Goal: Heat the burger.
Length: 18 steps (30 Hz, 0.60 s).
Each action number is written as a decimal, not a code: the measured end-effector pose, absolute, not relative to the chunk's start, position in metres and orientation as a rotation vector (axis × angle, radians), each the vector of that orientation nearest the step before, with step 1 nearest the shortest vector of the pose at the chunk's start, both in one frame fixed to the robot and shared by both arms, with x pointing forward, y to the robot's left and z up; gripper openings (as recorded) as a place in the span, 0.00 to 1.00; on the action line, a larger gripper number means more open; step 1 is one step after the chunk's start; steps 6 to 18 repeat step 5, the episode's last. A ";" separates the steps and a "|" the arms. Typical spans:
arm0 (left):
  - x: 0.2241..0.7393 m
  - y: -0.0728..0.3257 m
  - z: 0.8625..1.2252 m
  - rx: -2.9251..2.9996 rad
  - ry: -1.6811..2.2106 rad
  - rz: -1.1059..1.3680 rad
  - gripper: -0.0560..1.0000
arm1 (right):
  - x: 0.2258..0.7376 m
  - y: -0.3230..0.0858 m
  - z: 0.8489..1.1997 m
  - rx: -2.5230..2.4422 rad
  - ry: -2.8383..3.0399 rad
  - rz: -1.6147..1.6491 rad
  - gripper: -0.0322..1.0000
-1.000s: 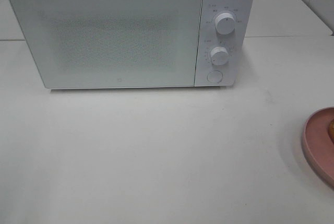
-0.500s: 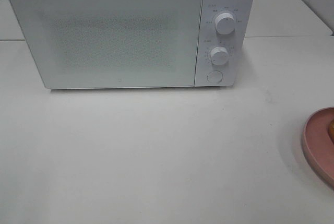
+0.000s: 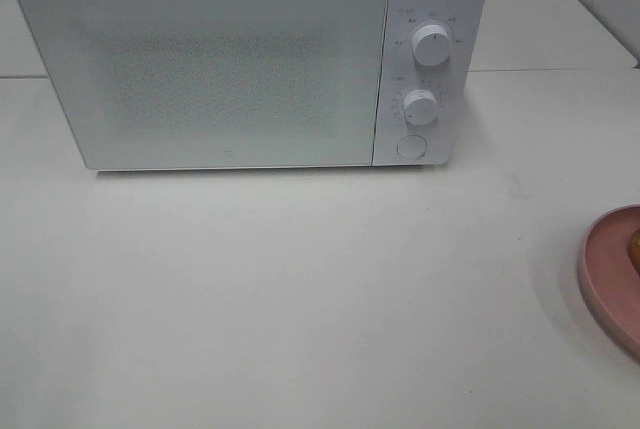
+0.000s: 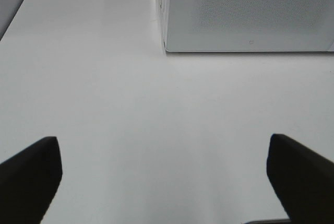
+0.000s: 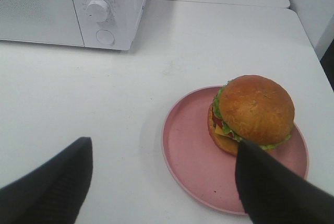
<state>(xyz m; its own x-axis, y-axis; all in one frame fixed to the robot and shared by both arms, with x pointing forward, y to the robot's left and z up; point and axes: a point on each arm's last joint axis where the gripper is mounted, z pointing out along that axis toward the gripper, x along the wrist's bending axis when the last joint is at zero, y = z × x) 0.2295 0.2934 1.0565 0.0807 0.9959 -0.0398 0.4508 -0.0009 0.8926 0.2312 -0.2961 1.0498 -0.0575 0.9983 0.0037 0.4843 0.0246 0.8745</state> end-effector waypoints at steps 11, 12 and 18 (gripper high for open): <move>0.230 0.293 1.057 1.567 1.481 0.869 0.99 | 0.231 -0.296 1.050 1.536 1.623 0.960 0.76; 0.230 0.293 1.057 1.567 1.481 0.869 0.99 | 0.231 -0.296 1.050 1.536 1.623 0.960 0.76; 0.230 0.293 1.057 1.567 1.481 0.869 0.99 | 0.231 -0.296 1.050 1.536 1.623 0.960 0.76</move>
